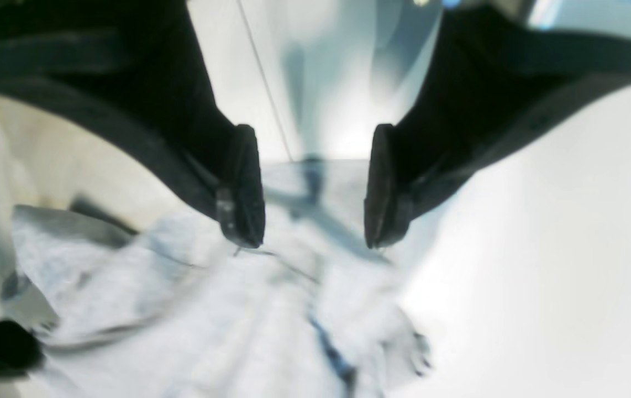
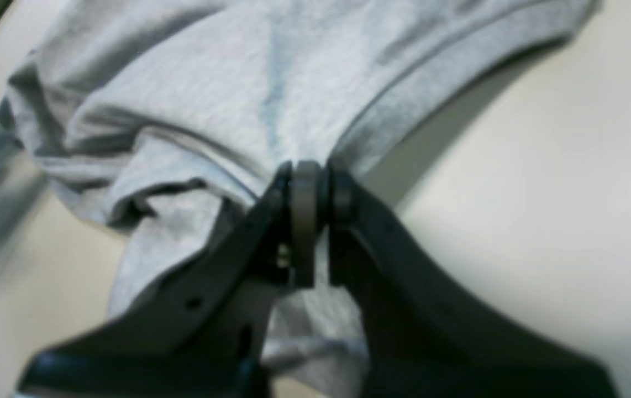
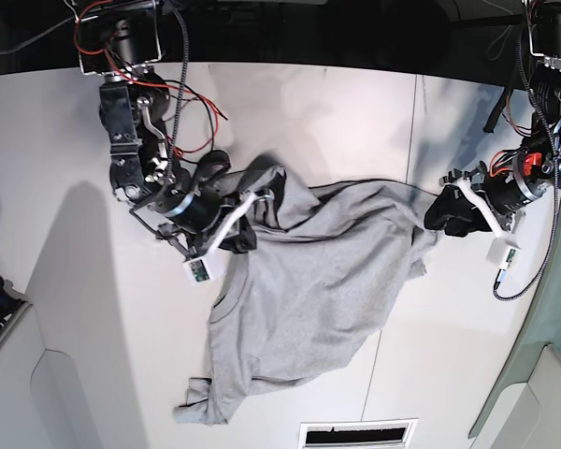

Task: Layout the t-shirt on the table in an organized manner, then fold the t-shirt properly
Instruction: 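Lift the t-shirt and pull the grippers apart to stretch it out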

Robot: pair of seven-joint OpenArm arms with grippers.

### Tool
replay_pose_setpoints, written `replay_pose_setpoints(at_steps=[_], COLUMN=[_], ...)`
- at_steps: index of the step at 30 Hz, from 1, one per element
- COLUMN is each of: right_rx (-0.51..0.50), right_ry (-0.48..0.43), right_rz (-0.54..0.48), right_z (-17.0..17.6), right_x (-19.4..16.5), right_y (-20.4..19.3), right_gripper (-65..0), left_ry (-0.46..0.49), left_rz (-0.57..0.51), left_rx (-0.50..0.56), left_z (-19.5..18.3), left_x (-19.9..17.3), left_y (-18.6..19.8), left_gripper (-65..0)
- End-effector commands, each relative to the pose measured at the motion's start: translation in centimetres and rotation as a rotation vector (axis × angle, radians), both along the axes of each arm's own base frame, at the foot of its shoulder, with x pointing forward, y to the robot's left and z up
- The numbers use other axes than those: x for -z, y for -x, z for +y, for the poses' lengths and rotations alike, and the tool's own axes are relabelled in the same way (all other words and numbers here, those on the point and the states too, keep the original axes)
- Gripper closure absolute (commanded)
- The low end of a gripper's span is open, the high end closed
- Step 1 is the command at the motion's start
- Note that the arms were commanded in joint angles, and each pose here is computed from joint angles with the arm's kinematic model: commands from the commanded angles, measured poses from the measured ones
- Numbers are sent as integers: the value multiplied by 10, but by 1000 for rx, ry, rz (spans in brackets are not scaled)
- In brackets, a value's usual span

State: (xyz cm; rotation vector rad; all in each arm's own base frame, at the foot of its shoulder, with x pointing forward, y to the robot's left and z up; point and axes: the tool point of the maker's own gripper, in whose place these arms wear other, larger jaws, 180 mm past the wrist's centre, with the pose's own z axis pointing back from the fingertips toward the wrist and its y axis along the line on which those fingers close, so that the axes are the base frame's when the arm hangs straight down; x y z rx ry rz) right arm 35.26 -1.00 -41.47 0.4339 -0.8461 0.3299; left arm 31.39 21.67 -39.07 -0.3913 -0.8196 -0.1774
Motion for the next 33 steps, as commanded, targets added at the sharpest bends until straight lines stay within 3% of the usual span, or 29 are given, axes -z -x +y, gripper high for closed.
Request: replay_pose_setpoints(at_steps=[1,12,19,24,29,33], right_rx=[-7,-12,86,187,198,198], right_ry=[-8,81,106,125,126,124], right_rz=[-46,-76,-127,-143,-127,-127], right_z=[-7,-85,-139,-180,-184,-183], right_x=[-13,-21,-59,-71,-69,-69], right_y=[-5,38,43,40,41,41], right_gripper=[0,0,0,0,0,0], left_ry=[5,7,107,103,44,103], left_rz=[-52,-51,-80,-36,-2,31], left_rx=[4,5,79,176,255,277], left_z=[3,3,-18,-50,-86,-114], left_x=[-16,-17,-28,-13,12,16], left_y=[-10,-10,-7,4,14,19], left_gripper=[-327,-327,-327,-327,-327,-327])
